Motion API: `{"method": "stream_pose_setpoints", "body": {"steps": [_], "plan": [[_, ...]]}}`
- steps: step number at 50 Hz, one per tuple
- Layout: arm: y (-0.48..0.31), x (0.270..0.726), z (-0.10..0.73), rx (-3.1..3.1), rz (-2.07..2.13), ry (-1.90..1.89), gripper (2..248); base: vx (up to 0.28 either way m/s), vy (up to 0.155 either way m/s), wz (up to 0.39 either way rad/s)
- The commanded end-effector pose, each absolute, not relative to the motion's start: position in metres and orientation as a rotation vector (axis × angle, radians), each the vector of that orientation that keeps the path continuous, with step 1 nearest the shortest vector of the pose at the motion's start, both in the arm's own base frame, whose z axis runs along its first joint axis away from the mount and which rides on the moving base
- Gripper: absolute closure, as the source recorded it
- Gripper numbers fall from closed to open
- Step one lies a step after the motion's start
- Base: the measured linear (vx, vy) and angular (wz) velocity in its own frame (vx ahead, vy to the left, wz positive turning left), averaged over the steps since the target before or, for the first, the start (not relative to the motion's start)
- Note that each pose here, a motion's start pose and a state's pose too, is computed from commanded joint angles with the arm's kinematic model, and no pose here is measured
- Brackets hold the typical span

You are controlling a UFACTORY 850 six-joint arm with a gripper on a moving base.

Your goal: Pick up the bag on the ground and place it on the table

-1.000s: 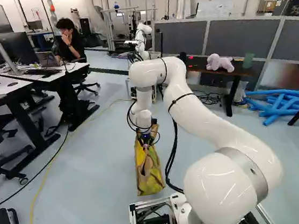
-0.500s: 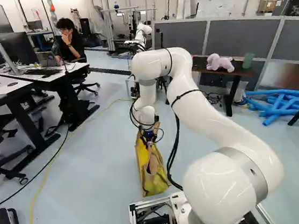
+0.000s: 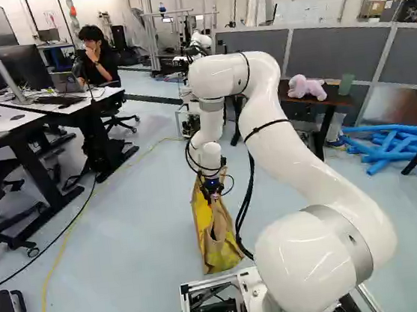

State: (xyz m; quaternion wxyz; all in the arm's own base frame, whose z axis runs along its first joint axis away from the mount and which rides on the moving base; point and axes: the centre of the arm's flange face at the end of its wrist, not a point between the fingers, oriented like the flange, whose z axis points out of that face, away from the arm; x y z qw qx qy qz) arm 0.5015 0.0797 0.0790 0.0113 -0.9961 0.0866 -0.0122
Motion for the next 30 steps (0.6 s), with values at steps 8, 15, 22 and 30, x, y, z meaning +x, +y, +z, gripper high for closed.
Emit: {"method": "stream_pose_setpoints", "body": {"steps": [8, 15, 22, 30], "plan": [[0.075, 0.499, 0.091, -3.105, -0.05, 0.277, 229, 0.0, 0.0, 0.0], [0.07, 0.494, 0.102, -3.104, -0.058, 0.282, 229, 0.0, 0.0, 0.0], [0.066, 0.489, 0.112, -3.103, -0.063, 0.287, 229, 0.0, 0.0, 0.0], [0.061, 0.482, 0.124, -3.101, -0.07, 0.299, 229, 0.0, 0.0, 0.0]]}}
